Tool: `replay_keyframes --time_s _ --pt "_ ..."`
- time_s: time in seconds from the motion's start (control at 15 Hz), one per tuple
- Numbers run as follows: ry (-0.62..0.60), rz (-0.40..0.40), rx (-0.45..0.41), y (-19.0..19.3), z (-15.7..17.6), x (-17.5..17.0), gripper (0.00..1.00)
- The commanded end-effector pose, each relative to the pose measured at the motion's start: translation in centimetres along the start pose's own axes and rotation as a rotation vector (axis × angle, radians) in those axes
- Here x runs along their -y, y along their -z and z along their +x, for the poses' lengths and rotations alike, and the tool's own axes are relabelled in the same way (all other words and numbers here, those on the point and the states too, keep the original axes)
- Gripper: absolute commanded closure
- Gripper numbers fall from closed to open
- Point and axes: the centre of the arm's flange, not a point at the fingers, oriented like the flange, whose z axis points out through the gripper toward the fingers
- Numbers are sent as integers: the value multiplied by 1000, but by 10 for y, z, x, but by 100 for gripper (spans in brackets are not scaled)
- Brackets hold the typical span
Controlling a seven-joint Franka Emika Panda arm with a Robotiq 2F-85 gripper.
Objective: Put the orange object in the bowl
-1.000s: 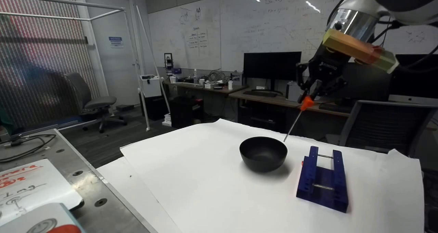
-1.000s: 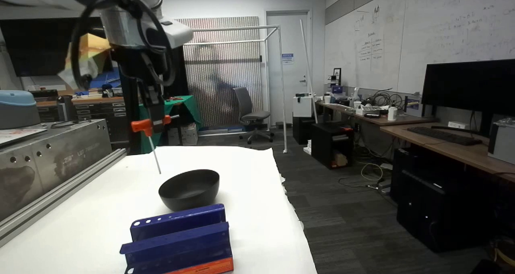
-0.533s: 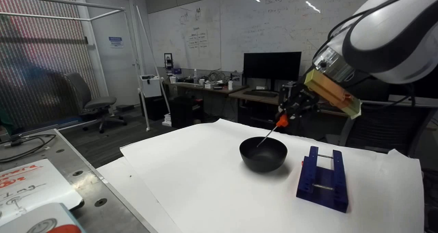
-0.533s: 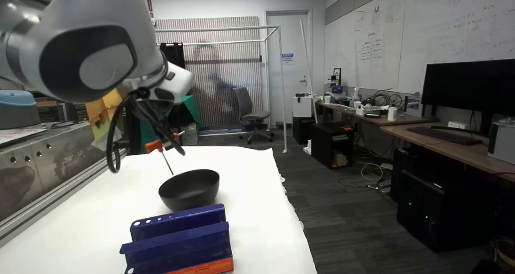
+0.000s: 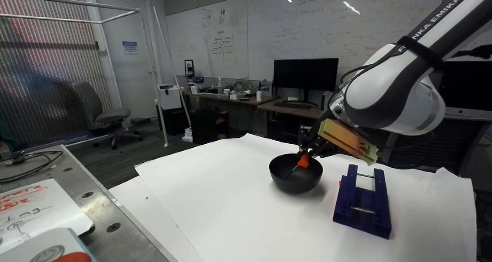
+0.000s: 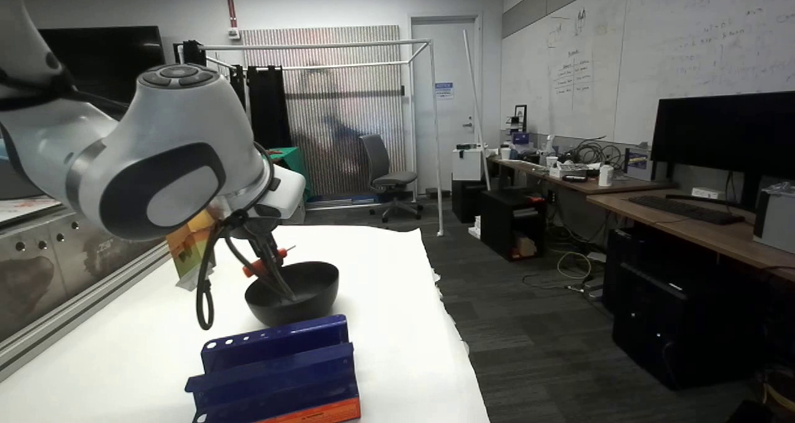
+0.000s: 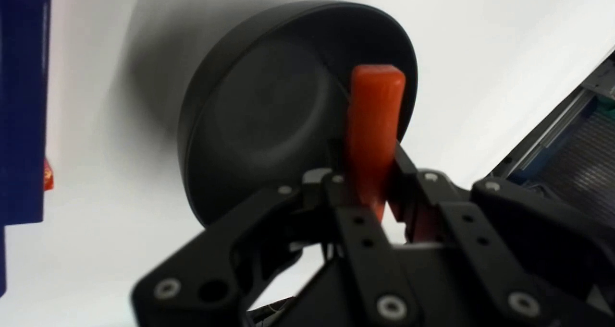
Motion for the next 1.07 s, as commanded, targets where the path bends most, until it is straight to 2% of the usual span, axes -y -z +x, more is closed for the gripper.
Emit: replay_keyframes --time_s 0.0,0.2,0.4,0.53,0.8,1.0 --pt "-3 9 -43 -12 20 0 48" --pt "-8 -10 -39 -9 31 -4 23" --pt "13 -45 89 12 31 -3 2" --pt "39 -100 229 31 24 1 0" --pt "101 -177 482 65 -11 8 0" --pt "175 -286 650 87 -31 3 0"
